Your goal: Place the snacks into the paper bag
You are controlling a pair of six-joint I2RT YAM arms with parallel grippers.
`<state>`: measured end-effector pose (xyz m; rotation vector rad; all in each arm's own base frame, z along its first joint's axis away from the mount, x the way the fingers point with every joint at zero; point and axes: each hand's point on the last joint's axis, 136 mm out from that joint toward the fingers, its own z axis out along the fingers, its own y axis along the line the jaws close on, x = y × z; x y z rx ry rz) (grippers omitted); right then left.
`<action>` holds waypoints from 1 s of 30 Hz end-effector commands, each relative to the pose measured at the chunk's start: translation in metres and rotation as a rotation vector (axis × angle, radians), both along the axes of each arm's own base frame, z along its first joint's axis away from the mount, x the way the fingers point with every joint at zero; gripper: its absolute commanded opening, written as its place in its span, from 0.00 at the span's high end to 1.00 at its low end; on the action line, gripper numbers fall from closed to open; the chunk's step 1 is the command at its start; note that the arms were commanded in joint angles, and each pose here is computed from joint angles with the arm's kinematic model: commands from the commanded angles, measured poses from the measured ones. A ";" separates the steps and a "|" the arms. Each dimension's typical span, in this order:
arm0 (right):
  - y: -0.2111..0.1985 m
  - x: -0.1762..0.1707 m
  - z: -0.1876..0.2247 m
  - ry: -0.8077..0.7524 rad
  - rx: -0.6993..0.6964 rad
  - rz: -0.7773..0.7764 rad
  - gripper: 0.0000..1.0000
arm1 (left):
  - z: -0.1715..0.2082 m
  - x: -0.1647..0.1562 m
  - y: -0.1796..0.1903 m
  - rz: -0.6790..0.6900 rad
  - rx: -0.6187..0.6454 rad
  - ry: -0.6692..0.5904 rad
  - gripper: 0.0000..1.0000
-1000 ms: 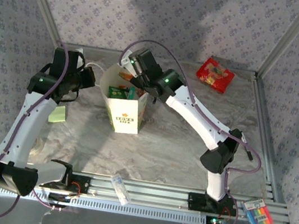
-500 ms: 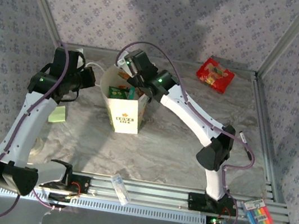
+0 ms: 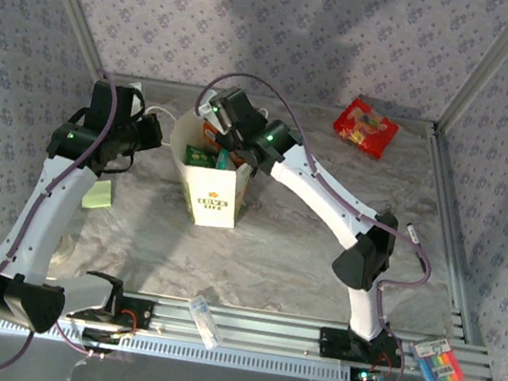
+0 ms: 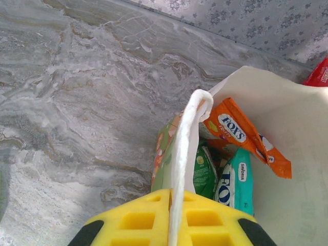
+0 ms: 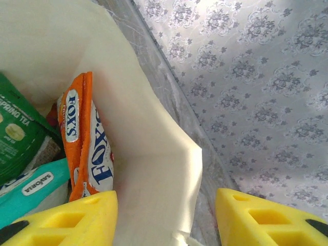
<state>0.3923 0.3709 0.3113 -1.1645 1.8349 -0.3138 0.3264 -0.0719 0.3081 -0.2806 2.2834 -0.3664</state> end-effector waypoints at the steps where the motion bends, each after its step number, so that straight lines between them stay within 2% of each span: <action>1: -0.013 -0.020 0.035 0.002 0.101 0.002 0.45 | 0.017 0.000 0.000 -0.012 -0.012 -0.053 0.91; 7: -0.030 -0.043 0.076 -0.015 0.232 0.007 0.44 | 0.019 0.001 -0.002 -0.016 -0.022 -0.056 0.91; 16: -0.074 -0.064 0.116 -0.077 0.394 -0.019 0.33 | 0.020 0.001 -0.003 -0.018 -0.025 -0.055 0.91; 23: -0.123 -0.062 0.109 -0.081 0.435 -0.148 0.30 | 0.021 0.000 -0.003 -0.018 -0.025 -0.056 0.91; 30: -0.173 -0.060 0.079 -0.053 0.493 -0.322 0.30 | 0.021 -0.001 -0.002 -0.022 -0.019 -0.049 0.91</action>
